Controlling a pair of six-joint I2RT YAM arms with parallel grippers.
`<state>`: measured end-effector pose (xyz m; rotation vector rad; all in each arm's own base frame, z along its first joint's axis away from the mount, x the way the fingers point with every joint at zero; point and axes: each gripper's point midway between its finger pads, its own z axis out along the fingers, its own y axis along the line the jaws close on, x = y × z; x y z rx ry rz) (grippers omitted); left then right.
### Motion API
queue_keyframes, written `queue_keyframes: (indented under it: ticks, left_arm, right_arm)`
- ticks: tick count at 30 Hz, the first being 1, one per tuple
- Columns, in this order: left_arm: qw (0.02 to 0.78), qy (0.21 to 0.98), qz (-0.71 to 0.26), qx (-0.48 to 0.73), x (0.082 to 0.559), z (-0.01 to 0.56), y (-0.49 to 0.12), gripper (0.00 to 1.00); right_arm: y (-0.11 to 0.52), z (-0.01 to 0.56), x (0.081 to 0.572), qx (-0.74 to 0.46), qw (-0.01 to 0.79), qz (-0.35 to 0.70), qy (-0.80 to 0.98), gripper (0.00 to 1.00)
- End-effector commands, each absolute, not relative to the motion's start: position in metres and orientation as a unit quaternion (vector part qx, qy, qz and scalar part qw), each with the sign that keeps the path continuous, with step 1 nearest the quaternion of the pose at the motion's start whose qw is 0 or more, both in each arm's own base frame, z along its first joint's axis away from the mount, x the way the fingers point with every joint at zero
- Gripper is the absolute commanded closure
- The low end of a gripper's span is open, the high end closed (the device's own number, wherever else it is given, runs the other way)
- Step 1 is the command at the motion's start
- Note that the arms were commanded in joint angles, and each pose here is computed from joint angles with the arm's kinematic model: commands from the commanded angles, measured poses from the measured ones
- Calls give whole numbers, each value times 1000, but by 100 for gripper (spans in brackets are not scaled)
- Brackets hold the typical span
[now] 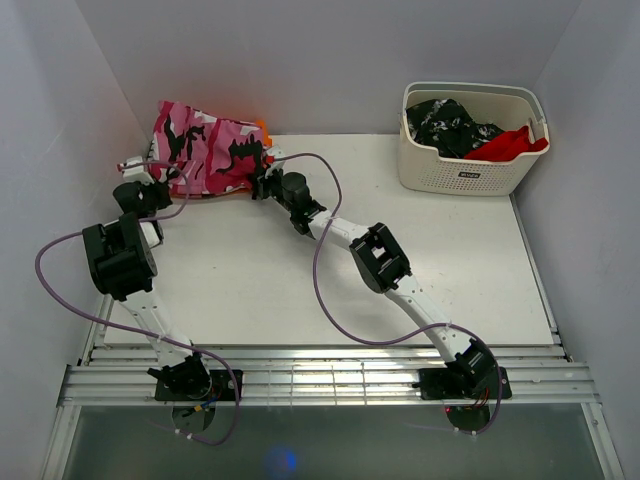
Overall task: Fold and stack the trousers
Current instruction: Neatly place the folded trousers to the corner
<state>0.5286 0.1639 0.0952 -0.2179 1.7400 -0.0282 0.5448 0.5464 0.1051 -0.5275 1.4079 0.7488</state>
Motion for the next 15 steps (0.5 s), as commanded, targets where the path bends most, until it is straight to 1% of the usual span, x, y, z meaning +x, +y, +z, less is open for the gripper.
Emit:
queue_keyframes:
  ticks: [1,7,10,11,12,15]
  left_arm:
    - [714,685,76,-123,533,176,224,100]
    - [700,695,79,-144,537,150,239,100]
    - [691,704,76,-146,539,132,239,100]
    - [689,706,76,-148,541,129,240,100]
    - [681,713,74,-151,543,116,241,100]
    - [668,721,76,-168,551,104,249,100]
  right_arm:
    - [506,226,572,-159,773,314,527,90]
    - [506,194,579,-160,769,296,543,89]
    - [505,183,582,-154,770,292,547,87]
    - [505,182,582,-154,771,291,545,80]
    - [505,179,582,-153,770,293,546,77]
    - [506,176,581,-157,770,293,544,56]
